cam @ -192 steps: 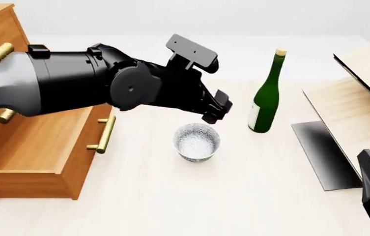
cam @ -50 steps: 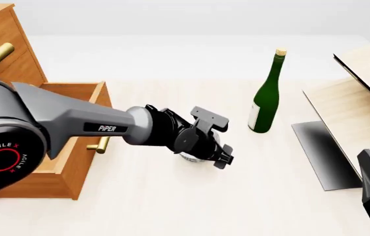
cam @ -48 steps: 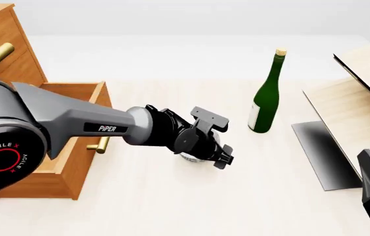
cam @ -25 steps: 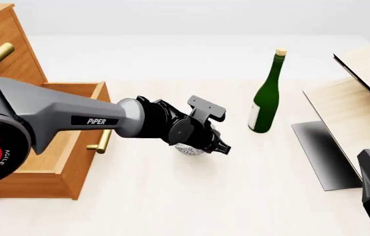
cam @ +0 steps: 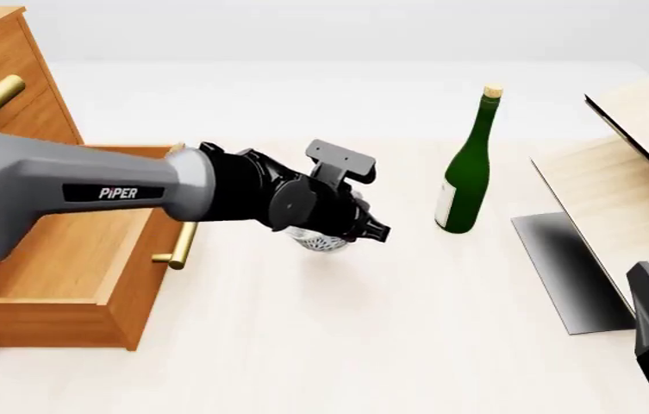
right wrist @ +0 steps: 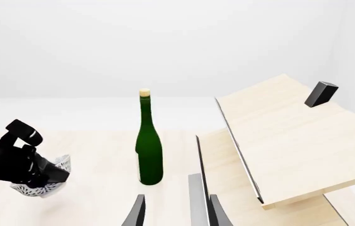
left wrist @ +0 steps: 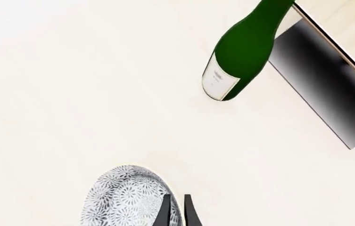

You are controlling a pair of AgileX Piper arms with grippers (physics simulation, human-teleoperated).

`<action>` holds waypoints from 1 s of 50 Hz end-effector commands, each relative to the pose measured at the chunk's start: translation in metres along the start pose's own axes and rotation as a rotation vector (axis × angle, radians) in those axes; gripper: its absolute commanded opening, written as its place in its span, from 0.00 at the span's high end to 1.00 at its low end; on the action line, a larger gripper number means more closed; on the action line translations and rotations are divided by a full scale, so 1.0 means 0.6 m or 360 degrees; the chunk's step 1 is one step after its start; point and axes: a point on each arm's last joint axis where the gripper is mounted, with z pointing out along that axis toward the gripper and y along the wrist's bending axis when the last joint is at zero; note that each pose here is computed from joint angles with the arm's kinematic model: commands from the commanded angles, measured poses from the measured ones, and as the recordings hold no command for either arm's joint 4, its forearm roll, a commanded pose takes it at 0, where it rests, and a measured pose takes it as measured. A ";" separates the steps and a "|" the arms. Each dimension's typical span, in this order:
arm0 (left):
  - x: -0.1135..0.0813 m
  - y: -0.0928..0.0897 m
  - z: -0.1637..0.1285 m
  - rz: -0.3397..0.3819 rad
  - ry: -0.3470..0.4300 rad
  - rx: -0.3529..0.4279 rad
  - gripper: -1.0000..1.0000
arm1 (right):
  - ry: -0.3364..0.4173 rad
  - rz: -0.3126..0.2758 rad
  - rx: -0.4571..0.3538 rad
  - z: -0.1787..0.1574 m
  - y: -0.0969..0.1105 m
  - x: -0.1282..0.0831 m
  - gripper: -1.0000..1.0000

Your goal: Put the bowl in the bottom drawer of the cabinet.

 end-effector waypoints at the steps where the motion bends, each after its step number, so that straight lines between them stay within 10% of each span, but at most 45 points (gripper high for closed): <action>1: -0.018 0.005 -0.034 0.0014 -0.0098 -0.0002 1.00 | 0.0000 0.0000 0.0000 0.000 0.000 0.000 0.00; 50: -0.035 0.060 -0.219 -0.0121 -0.0326 -0.0100 1.00 | 0.0000 0.0000 0.0000 0.000 0.000 0.000 0.00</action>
